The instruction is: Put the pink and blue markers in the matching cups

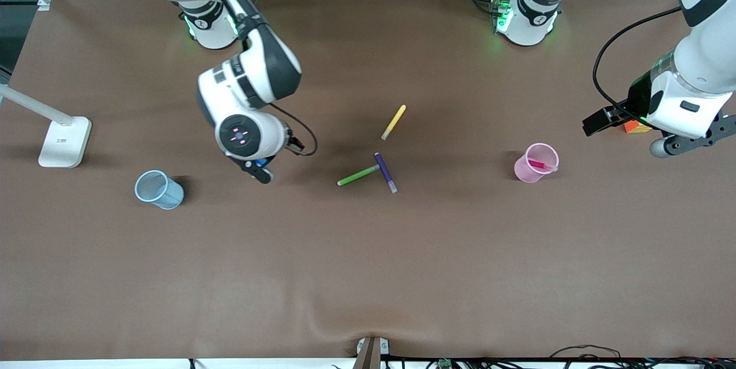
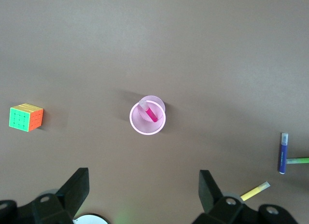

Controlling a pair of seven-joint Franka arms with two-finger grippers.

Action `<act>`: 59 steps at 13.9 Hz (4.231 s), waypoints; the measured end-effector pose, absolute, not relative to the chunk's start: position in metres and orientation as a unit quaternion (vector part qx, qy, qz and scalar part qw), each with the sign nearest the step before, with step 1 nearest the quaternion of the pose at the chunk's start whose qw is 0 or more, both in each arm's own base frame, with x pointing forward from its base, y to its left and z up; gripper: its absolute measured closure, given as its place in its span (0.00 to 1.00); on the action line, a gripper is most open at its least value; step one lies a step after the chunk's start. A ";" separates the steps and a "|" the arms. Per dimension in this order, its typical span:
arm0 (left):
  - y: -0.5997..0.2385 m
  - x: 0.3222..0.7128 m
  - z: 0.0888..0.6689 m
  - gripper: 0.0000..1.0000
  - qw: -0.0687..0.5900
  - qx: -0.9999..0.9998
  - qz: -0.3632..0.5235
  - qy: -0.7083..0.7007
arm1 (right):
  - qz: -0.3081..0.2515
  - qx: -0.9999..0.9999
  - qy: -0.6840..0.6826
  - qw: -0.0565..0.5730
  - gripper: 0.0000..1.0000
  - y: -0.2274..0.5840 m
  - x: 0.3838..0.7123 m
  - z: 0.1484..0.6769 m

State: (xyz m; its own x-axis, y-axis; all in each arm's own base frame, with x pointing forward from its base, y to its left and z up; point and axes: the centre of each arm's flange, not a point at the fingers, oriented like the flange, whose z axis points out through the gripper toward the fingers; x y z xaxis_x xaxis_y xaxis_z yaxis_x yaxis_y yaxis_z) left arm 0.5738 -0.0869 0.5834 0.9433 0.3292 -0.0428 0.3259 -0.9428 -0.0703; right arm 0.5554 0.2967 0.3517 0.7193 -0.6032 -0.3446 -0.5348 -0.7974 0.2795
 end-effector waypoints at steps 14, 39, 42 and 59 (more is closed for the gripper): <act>-0.100 0.580 0.572 0.00 0.027 -0.987 0.022 -0.154 | -0.312 0.917 -0.248 -0.032 0.85 0.035 0.614 0.383; -0.099 0.578 0.568 0.00 0.029 -0.987 0.027 -0.154 | -0.386 0.883 -0.239 -0.121 0.58 -0.094 0.605 0.268; -0.099 0.576 0.570 0.00 0.029 -0.987 0.026 -0.154 | -0.384 0.883 -0.239 -0.123 0.26 -0.095 0.607 0.270; -0.071 0.552 0.618 0.00 0.031 -0.996 0.005 -0.085 | -0.303 0.936 -0.130 -0.126 0.00 -0.024 0.648 0.467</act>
